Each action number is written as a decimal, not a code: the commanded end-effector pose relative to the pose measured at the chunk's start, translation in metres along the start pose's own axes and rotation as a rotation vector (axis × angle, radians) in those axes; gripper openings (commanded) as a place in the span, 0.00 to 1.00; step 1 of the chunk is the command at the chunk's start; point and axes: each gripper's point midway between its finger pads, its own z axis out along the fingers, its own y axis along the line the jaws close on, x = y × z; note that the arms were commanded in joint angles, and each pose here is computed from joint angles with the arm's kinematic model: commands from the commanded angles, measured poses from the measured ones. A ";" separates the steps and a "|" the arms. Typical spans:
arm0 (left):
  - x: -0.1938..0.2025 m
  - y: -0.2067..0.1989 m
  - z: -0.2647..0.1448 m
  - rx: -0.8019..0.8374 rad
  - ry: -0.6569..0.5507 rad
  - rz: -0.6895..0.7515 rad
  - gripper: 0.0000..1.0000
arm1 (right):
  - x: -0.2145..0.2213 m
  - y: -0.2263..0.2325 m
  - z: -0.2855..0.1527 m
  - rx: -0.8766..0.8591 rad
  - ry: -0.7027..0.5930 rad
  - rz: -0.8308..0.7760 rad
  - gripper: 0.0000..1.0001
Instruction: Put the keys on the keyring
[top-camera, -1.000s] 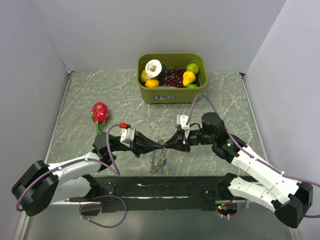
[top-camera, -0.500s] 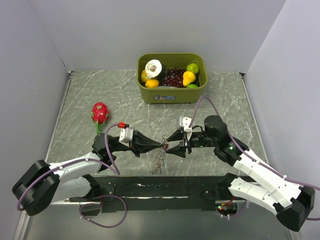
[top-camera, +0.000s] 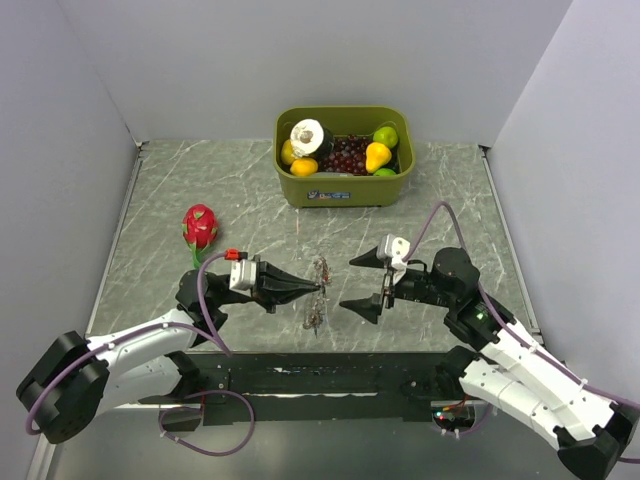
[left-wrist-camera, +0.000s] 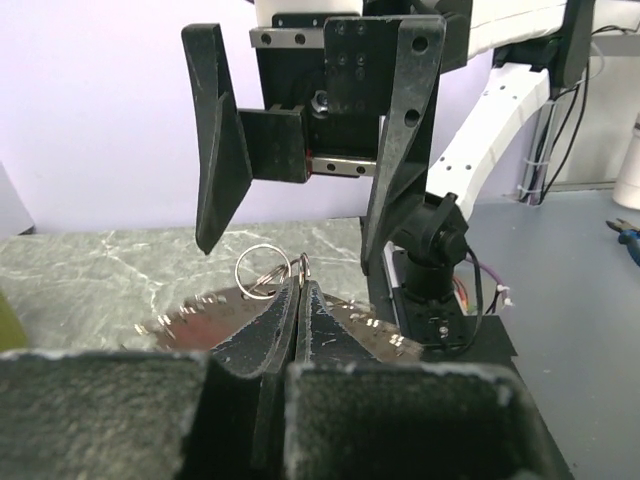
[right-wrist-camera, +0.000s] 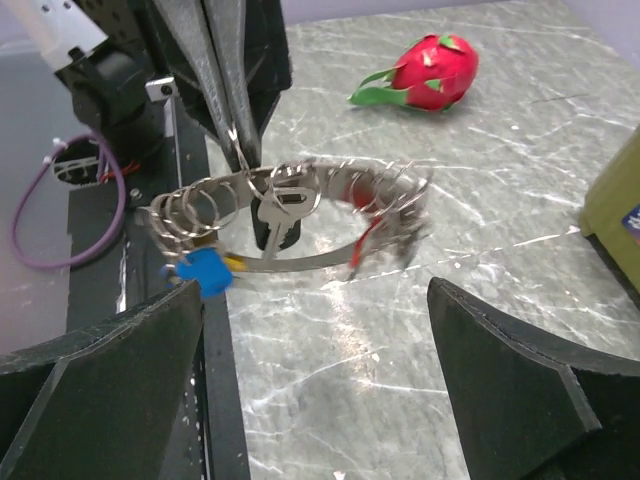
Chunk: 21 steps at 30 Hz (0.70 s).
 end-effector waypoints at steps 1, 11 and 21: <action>-0.019 0.003 0.000 -0.013 -0.058 0.089 0.01 | -0.014 -0.011 0.001 0.047 -0.047 -0.010 1.00; 0.033 0.048 0.009 -0.116 0.126 0.004 0.01 | 0.004 -0.018 0.007 0.063 -0.009 0.040 1.00; 0.064 0.152 0.027 -0.265 0.070 -0.082 0.01 | 0.016 -0.029 0.005 0.122 0.027 0.075 1.00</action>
